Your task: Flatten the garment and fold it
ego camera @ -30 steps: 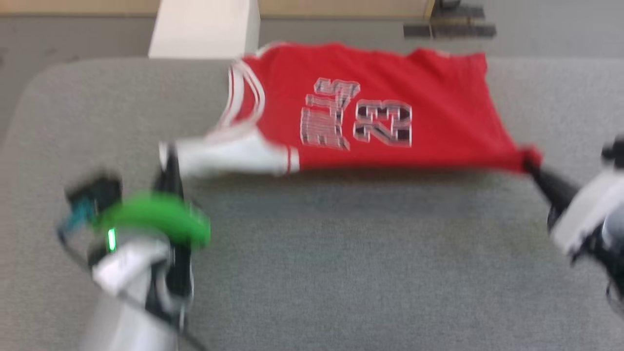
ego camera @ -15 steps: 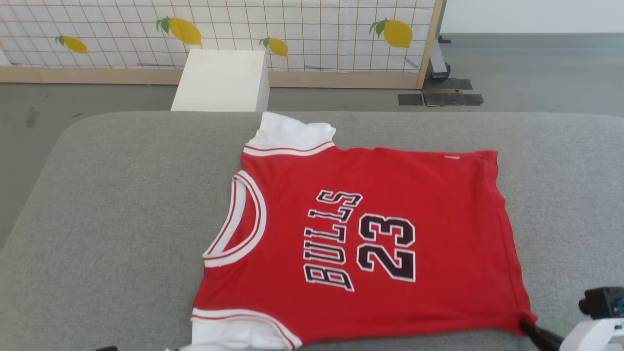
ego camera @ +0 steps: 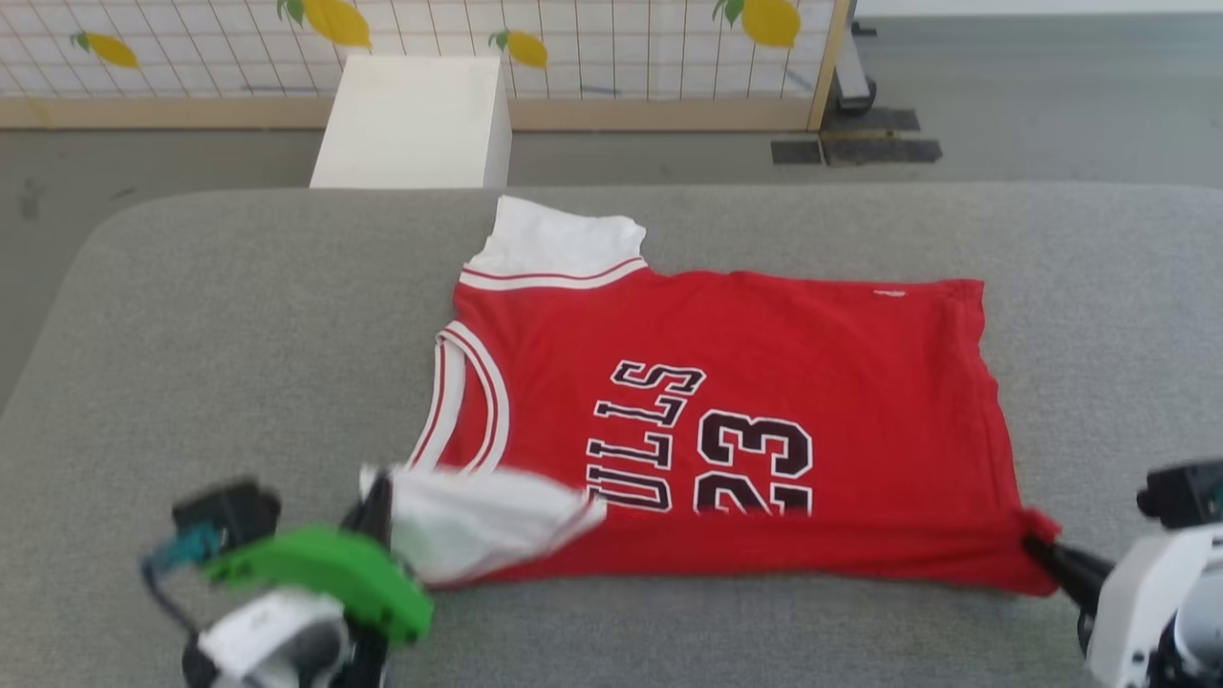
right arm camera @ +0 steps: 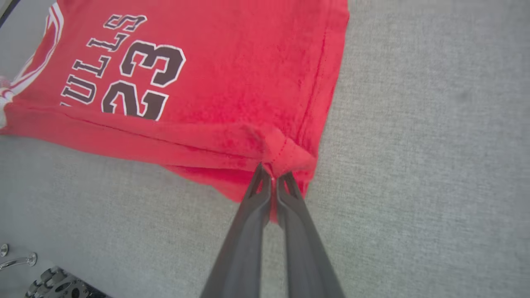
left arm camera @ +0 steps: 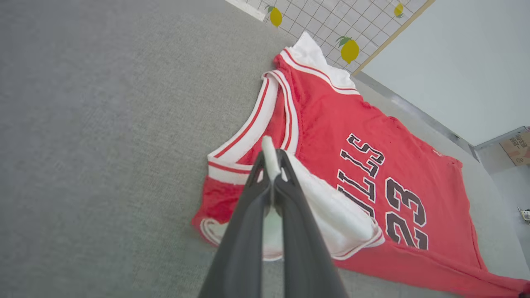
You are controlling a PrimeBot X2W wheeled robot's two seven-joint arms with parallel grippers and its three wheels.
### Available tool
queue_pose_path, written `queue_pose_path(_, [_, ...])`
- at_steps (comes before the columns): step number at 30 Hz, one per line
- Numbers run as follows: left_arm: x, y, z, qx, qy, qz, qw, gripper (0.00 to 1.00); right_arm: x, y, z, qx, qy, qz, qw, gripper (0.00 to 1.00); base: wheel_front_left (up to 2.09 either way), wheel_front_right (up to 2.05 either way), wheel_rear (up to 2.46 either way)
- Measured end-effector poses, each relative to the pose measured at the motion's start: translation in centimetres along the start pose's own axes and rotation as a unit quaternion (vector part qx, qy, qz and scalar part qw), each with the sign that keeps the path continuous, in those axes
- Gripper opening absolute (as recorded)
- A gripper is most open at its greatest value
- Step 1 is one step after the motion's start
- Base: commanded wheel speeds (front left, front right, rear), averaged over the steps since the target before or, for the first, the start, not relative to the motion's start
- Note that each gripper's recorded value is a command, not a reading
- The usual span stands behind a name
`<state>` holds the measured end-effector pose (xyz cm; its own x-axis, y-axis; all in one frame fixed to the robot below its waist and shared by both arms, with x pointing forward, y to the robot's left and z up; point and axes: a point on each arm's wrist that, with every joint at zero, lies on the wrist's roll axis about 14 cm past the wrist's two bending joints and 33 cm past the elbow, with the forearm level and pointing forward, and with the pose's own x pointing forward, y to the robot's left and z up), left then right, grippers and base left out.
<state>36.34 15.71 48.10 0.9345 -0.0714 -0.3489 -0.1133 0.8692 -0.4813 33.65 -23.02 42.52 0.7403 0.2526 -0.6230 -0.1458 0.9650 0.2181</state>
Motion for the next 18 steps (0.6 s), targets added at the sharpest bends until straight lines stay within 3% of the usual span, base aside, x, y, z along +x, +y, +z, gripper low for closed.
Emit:
queue_pose_path(9, [6.4,-3.8,3.1,0.063,-0.005,-0.045,0.997,0.00,2.8,-0.6,2.4,-0.024,0.040,-0.005,0.999,0.00,0.00,0.00,0.00])
queue_pose_path(18, [11.8,-3.6,0.1,0.083,0.046,-0.038,0.995,0.00,6.3,-1.5,1.0,-0.040,0.117,-0.011,0.992,0.00,0.00,0.00,0.00])
